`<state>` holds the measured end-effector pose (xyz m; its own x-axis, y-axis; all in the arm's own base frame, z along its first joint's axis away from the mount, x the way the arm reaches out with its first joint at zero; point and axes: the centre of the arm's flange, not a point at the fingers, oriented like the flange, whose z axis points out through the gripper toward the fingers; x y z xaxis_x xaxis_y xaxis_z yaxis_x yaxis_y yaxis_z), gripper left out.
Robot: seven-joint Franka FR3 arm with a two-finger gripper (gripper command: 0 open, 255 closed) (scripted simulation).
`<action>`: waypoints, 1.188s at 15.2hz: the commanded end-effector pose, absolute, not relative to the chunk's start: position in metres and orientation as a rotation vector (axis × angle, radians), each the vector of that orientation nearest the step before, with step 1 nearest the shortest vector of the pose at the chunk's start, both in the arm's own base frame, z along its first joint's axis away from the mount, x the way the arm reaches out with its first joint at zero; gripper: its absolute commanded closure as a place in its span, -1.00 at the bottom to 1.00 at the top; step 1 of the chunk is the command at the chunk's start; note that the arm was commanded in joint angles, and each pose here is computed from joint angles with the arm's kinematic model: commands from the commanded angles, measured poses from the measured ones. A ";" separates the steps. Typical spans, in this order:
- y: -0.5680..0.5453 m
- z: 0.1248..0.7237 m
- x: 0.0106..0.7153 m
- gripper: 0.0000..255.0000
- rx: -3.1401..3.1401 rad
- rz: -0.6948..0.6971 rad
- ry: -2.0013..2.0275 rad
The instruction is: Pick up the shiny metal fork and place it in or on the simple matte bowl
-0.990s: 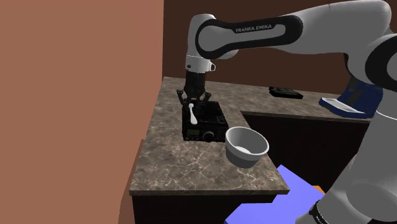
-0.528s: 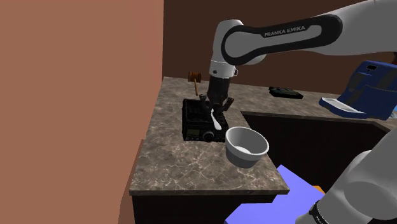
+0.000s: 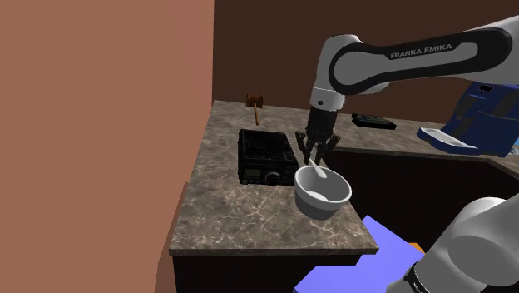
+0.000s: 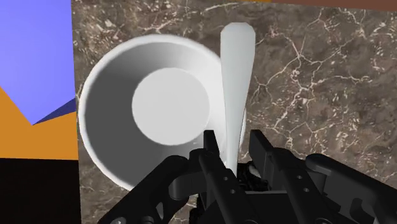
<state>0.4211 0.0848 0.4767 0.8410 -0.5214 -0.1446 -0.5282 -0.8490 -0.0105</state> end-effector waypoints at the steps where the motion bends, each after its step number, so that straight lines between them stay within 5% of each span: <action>1: 0.067 0.476 0.402 1.00 -2.966 0.212 0.844; 18: 0.042 0.418 0.375 1.00 -2.966 0.212 0.844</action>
<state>0.3748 0.0428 0.4203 0.8422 -0.5197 -0.1438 -0.5266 -0.8500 -0.0126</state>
